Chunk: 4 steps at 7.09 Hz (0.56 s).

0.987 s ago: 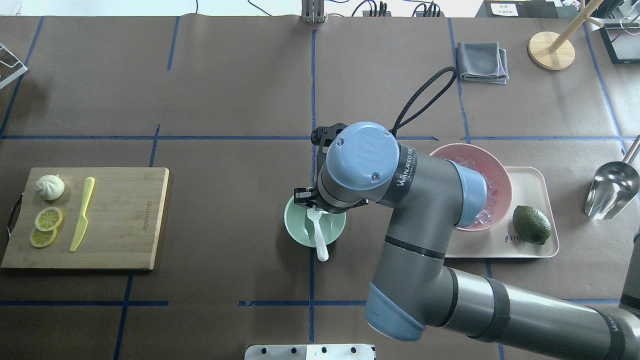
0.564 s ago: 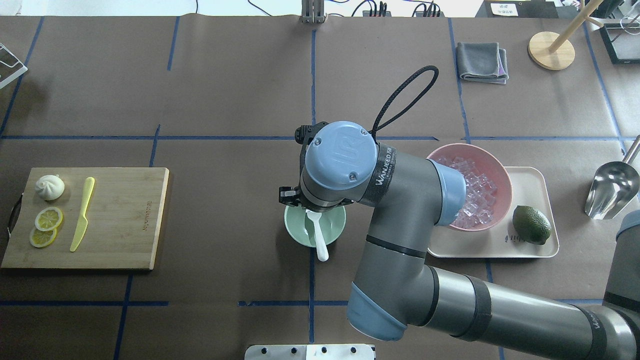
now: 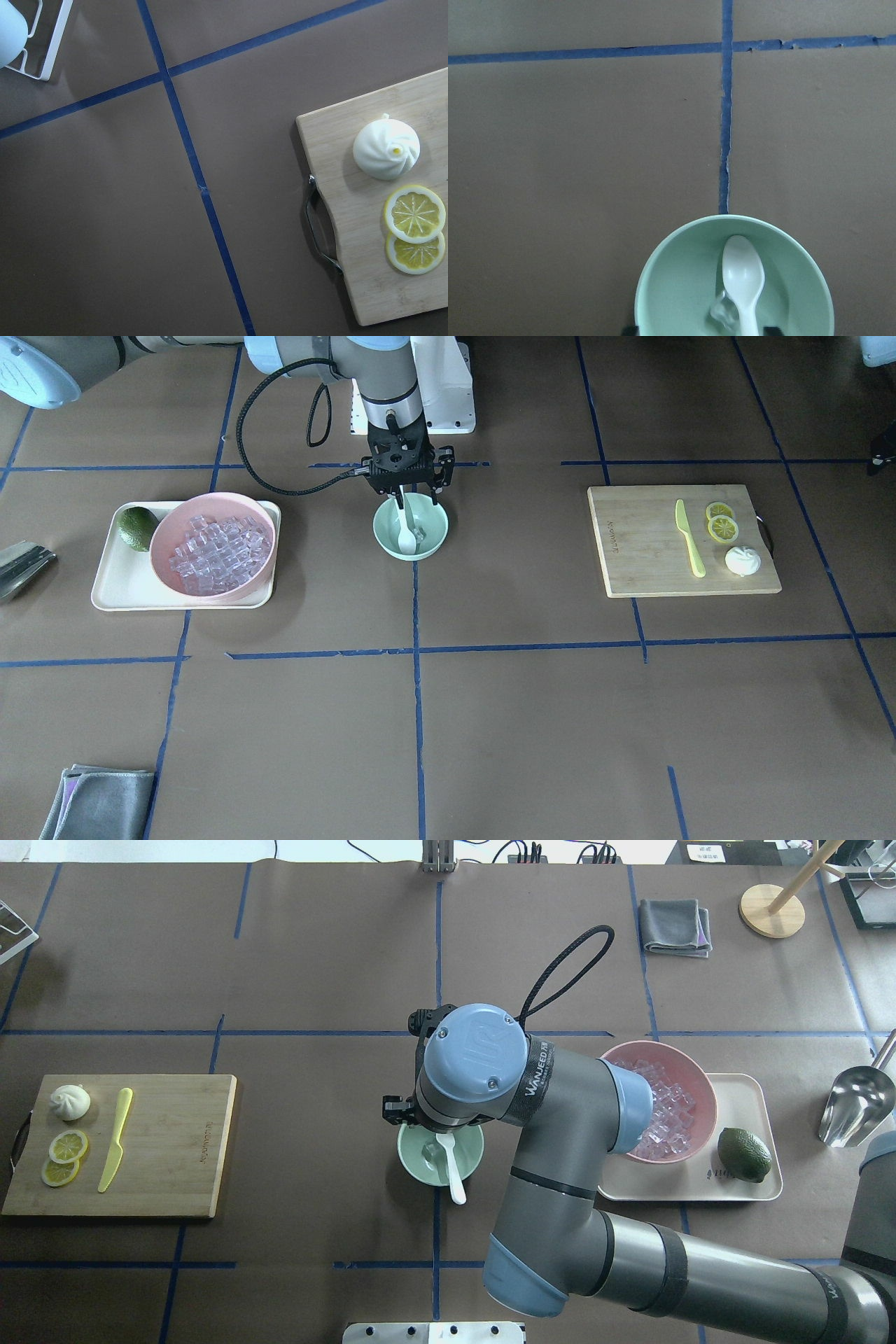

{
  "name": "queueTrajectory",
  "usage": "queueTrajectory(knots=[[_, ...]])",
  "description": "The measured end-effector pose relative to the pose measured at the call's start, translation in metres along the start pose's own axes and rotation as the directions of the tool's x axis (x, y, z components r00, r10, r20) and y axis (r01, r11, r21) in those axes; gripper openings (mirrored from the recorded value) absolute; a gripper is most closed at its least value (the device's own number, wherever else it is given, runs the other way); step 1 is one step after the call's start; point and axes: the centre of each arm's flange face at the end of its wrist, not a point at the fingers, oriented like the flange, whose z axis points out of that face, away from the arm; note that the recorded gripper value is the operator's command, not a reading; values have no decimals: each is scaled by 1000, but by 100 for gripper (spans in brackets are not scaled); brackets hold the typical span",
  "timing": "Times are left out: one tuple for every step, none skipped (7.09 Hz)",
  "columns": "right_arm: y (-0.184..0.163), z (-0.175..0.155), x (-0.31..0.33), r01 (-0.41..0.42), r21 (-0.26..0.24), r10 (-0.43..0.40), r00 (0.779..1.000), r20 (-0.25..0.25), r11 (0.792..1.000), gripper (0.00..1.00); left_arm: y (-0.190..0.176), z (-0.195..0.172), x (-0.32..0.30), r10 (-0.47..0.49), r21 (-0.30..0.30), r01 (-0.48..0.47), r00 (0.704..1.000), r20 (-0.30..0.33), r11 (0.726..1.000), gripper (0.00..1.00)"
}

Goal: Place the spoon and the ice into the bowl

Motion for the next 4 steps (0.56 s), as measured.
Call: queueTrajectory(knots=[[-6, -9, 7, -9, 8, 9, 1000, -2, 1000, 100, 0, 4, -8, -5, -5, 5, 1000, 0, 1000, 100], [-18, -26, 25, -25, 17, 26, 999, -26, 1000, 100, 2, 9, -26, -3, -9, 3, 1000, -1, 1000, 100], [-32, -47, 54, -23, 25, 24, 997, -72, 999, 100, 7, 17, -51, 10, -12, -10, 1000, -4, 1000, 100], [-49, -70, 90, 15, 24, -13, 994, -109, 1000, 100, 14, 23, -76, 16, -15, -16, 1000, -12, 1000, 100]])
